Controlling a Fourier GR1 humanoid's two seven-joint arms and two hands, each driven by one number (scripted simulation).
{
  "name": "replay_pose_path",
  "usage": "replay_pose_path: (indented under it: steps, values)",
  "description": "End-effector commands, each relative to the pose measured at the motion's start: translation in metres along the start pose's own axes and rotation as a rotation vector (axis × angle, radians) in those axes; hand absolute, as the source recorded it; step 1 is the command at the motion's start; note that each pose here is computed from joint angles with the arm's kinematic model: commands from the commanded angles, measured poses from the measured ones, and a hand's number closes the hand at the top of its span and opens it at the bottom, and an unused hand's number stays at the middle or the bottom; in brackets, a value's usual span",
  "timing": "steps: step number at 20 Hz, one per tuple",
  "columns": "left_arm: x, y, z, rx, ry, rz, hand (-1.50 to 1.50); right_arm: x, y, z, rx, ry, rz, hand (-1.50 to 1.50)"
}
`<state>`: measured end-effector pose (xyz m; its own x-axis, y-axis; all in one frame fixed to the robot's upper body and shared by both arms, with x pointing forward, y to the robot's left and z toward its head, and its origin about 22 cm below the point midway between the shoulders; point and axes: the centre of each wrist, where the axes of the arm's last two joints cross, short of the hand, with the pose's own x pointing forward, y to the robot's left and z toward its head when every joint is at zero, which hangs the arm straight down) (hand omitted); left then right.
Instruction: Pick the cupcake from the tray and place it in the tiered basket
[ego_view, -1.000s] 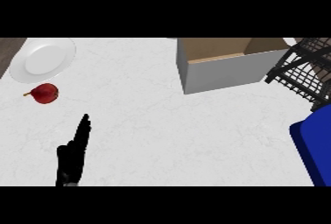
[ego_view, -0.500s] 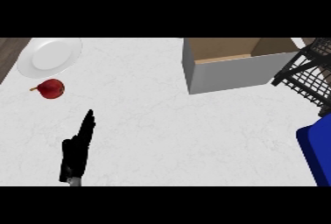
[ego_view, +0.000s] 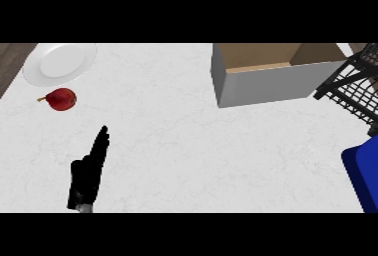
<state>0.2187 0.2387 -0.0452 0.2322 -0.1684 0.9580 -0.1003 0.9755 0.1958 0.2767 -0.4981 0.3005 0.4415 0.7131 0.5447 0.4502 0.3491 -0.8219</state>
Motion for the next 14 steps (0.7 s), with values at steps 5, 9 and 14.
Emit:
replay_pose_path:
  steps: [5,9,14]
  values:
    - [-0.003,-0.003,-0.006,0.006,0.016,-0.006,0.0,0.012,0.056,-0.033,0.062,-0.009,0.054,1.5]
    - [-0.01,-0.004,-0.003,-0.003,0.026,-0.002,0.0,0.018,0.087,-0.042,0.06,0.041,0.061,1.5]
    - [-0.022,0.009,0.012,-0.004,0.024,0.002,0.0,-0.005,0.097,-0.051,0.092,0.064,-0.029,1.5]
